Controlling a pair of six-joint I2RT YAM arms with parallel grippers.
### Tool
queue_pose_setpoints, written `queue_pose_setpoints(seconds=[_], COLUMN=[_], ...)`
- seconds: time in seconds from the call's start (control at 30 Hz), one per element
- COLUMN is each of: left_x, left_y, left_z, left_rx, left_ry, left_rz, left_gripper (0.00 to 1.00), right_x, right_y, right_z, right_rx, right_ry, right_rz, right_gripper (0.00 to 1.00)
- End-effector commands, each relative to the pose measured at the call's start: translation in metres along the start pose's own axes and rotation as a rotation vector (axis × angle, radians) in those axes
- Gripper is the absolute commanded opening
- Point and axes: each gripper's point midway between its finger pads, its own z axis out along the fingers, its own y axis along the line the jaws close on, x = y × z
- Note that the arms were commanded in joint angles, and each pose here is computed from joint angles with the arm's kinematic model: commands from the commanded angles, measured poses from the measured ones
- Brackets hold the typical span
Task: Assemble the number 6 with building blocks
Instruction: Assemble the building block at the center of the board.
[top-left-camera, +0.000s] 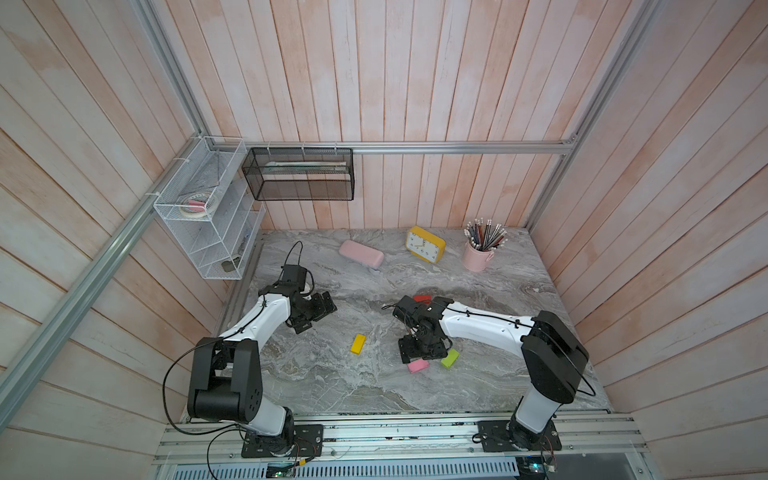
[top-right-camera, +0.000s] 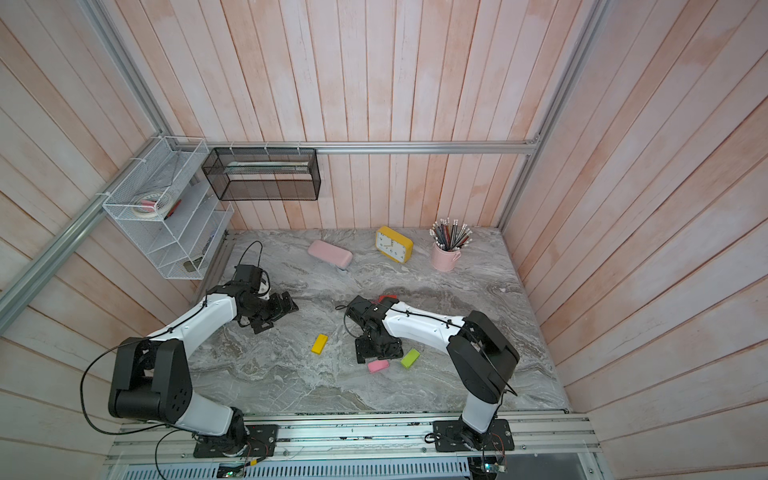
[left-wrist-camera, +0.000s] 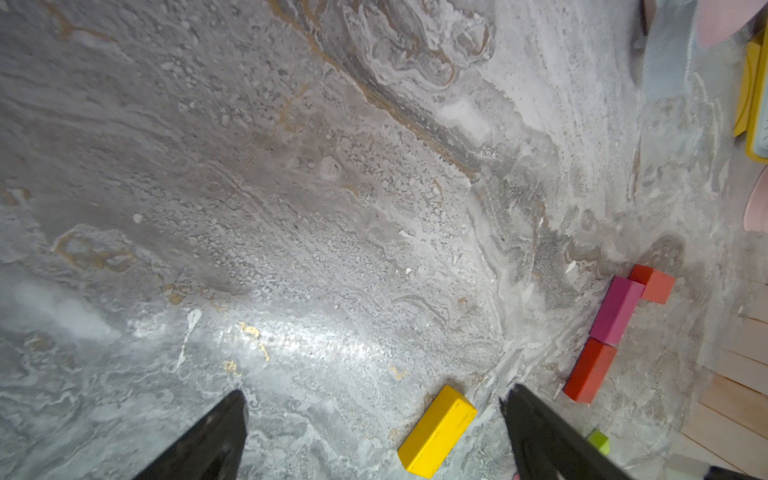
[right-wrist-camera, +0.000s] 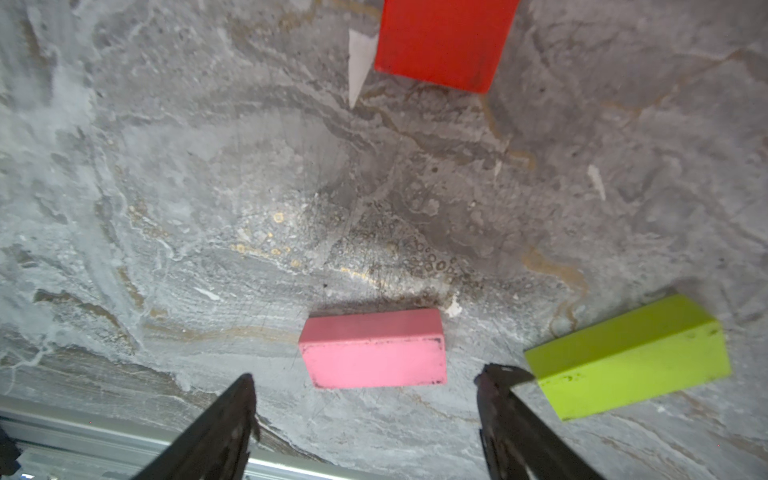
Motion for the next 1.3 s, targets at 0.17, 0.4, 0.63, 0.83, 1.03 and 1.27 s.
queue_pose_setpoints(seconds=[0.17,0.4,0.63,0.83,1.03,1.27], left_x=[0.0,-0.002,0.0,0.001,0.0,0.0], left_y=[0.001,0.0,0.002,0.003,0.003,0.003], left_z=[0.002,0.002,0.002,0.002,0.002,0.003], left_rx=[0.004,0.005,0.001,-0.003,0.0,-0.001], left_ry=[-0.001,-0.002,-0.001,0.0,-0.003,-0.003], left_rz=[0.01,0.015,0.014,0.013,0.009,0.005], left_gripper=[0.98,0.98,0.98,0.98,0.98,0.98], right_x=[0.013,0.02,0.021,0.021,0.022,0.023], right_y=[-0.003,-0.006,-0.007,-0.007,-0.008,-0.008], right_z=[-0.001,0.005,0.007,0.009,0.011,0.011], right_rx=[0.004,0.012,0.022,0.026,0.034,0.036], right_ry=[0.023,0.044,0.048,0.052,0.057,0.06], right_rz=[0.008,0.011,0.006,0.003,-0.002,-0.007], right_gripper=[0.84,0.84,0.8,0.77,0.76,0.75])
